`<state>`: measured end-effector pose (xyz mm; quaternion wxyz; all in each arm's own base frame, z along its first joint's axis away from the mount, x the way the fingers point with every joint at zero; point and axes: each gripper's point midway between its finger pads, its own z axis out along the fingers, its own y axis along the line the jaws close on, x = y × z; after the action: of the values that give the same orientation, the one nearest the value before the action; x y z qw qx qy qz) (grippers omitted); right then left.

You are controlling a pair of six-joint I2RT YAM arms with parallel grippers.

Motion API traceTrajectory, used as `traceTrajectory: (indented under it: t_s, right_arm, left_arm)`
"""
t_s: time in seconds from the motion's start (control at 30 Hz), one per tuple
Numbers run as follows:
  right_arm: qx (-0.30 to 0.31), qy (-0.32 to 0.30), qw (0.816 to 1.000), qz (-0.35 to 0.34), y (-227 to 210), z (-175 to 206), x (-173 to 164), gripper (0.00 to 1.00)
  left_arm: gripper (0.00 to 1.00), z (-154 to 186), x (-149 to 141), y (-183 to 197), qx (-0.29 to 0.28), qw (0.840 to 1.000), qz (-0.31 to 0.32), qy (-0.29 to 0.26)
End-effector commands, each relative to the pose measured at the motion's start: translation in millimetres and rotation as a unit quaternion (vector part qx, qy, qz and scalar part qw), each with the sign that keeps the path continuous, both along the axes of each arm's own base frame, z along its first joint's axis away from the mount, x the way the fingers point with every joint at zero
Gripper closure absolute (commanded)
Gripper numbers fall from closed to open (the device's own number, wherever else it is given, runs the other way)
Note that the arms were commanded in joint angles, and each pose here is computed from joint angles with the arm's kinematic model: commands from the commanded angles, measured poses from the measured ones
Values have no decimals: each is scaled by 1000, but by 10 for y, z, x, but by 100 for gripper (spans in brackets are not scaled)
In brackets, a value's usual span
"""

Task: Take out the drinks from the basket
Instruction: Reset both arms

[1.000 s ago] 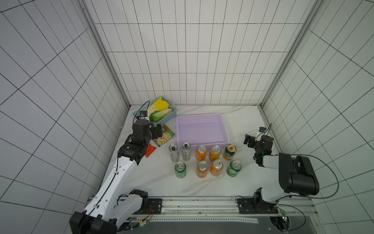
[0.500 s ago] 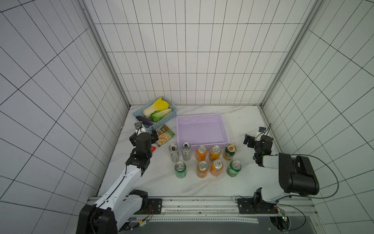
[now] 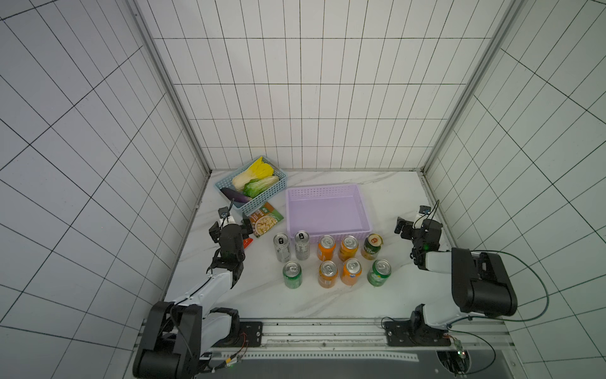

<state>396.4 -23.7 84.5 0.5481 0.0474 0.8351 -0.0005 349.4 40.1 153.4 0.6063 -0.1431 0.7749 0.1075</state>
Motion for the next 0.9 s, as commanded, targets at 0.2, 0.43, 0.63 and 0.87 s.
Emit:
traceTrajectory:
  t_s: [0.2,0.43,0.63,0.87]
  right_arm:
    - [-11,-14,1000,2,22,90,56,1]
    - [-11,-13,1000,1,23,84,55,1]
    - [-12,-13,1000,0,23,84,57,1]
    - [-12,-13,1000,0,23,87,57,1]
  left_arm:
    - [2,36,147,-212,9,994,-84,-71]
    - [2,-154,208,-301,4,990,-114,-81]
    - [2,-276,372,-334,13,990,-125,-69]
    - [2,-402,621,-57,-60,994,-93,11]
